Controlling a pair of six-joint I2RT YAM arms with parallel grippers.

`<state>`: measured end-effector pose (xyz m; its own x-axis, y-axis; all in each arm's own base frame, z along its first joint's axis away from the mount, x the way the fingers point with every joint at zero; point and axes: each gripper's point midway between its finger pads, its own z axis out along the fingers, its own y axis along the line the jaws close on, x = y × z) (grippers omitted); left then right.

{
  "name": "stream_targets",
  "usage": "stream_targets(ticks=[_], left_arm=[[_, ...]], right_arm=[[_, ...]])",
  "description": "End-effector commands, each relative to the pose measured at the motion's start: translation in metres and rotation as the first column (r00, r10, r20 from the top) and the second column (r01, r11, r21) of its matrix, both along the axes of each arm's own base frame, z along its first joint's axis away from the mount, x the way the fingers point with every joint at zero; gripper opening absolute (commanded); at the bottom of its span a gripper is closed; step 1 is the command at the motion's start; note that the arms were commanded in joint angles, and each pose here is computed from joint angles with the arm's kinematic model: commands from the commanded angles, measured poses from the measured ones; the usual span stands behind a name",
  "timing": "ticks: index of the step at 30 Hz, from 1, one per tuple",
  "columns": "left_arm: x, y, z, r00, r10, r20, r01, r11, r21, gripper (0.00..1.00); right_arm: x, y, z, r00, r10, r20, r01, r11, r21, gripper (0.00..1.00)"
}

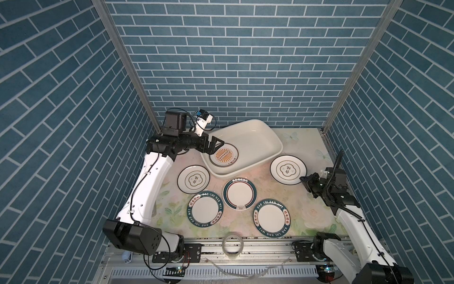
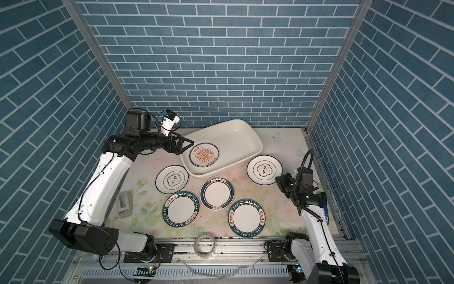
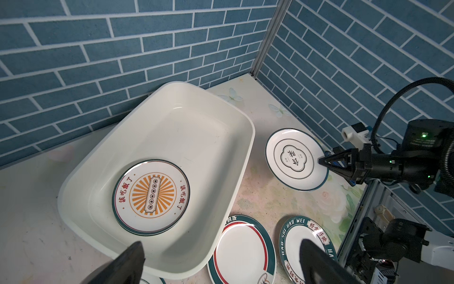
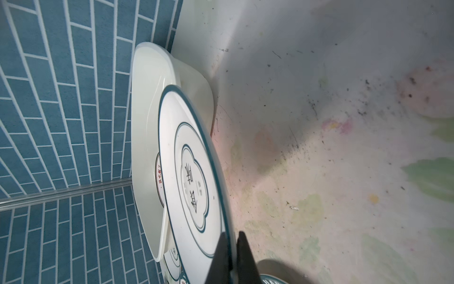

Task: Place the plates into the plastic bin on the countertop
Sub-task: 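Lift the upright cloud-print plate and carry it over the bin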

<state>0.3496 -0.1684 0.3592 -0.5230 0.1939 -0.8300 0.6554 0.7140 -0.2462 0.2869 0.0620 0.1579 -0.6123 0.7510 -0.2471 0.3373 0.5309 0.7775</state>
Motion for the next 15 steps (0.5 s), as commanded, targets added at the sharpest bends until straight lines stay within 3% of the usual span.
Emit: stream_targets(ticks=[1, 15], left_arm=[[0.002, 0.003, 0.005, 1.000, 0.023, 0.008, -0.023, 1.000, 0.016, 0.99], [0.007, 0.016, 0.010, 0.995, 0.091, 0.033, -0.093, 0.994, 0.065, 1.00]], right_arm=[[0.008, 0.000, 0.023, 0.999, 0.039, 0.033, -0.038, 0.998, -0.049, 0.00], [0.088, 0.021, 0.086, 0.981, 0.139, 0.138, -0.132, 0.989, -0.059, 0.00]])
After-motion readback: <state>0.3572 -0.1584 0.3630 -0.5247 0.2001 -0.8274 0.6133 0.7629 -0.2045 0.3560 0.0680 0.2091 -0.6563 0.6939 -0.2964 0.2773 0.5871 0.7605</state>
